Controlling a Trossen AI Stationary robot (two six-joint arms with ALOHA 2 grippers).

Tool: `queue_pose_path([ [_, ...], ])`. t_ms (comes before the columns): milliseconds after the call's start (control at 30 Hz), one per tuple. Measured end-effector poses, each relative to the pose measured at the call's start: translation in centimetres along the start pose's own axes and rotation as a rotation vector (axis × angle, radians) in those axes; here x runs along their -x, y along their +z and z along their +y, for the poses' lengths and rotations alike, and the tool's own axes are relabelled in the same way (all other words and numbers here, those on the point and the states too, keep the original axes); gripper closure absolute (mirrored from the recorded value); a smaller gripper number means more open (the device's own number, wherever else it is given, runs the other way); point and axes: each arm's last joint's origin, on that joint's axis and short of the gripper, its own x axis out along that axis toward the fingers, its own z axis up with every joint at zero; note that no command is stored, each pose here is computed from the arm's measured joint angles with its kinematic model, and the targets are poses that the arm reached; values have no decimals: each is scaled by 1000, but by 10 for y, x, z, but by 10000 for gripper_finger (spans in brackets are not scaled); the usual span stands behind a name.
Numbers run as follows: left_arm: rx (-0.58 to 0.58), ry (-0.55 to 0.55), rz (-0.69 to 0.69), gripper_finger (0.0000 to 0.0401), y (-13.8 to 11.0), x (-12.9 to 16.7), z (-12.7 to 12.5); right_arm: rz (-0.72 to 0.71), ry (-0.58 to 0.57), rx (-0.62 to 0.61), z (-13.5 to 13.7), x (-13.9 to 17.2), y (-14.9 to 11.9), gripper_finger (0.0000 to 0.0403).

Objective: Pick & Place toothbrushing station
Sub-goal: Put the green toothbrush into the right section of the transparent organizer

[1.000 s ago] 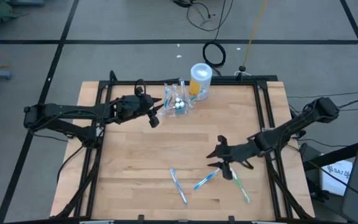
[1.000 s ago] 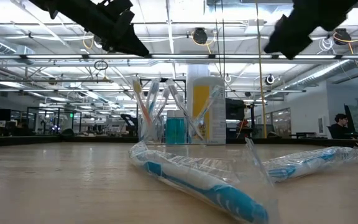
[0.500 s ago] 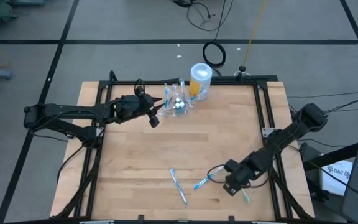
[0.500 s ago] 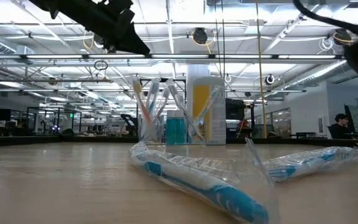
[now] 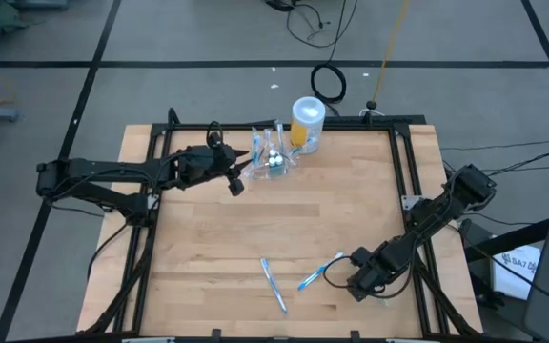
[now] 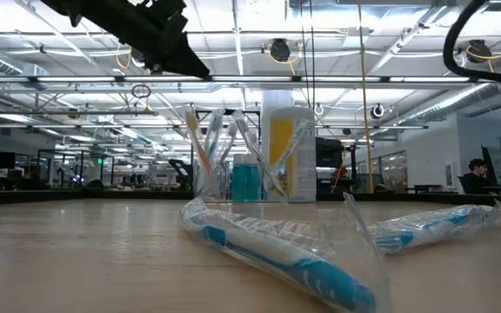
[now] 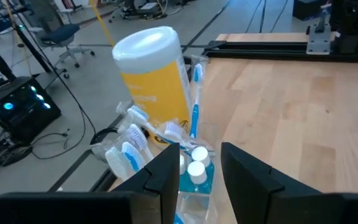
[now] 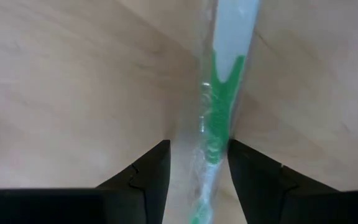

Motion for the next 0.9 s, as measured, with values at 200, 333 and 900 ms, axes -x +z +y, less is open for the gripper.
queue_pose_path([
  [200, 3, -24, 2, 277, 0, 0, -1, -5, -43, 30, -9, -8, 5, 266],
  [333, 6, -24, 2, 277, 0, 0, -1, -5, -64, 86, -12, -7, 8, 316],
  [900, 43, -24, -13, 277, 1, 0, -1, -245, -152, 205, -51, 56, 33, 386],
])
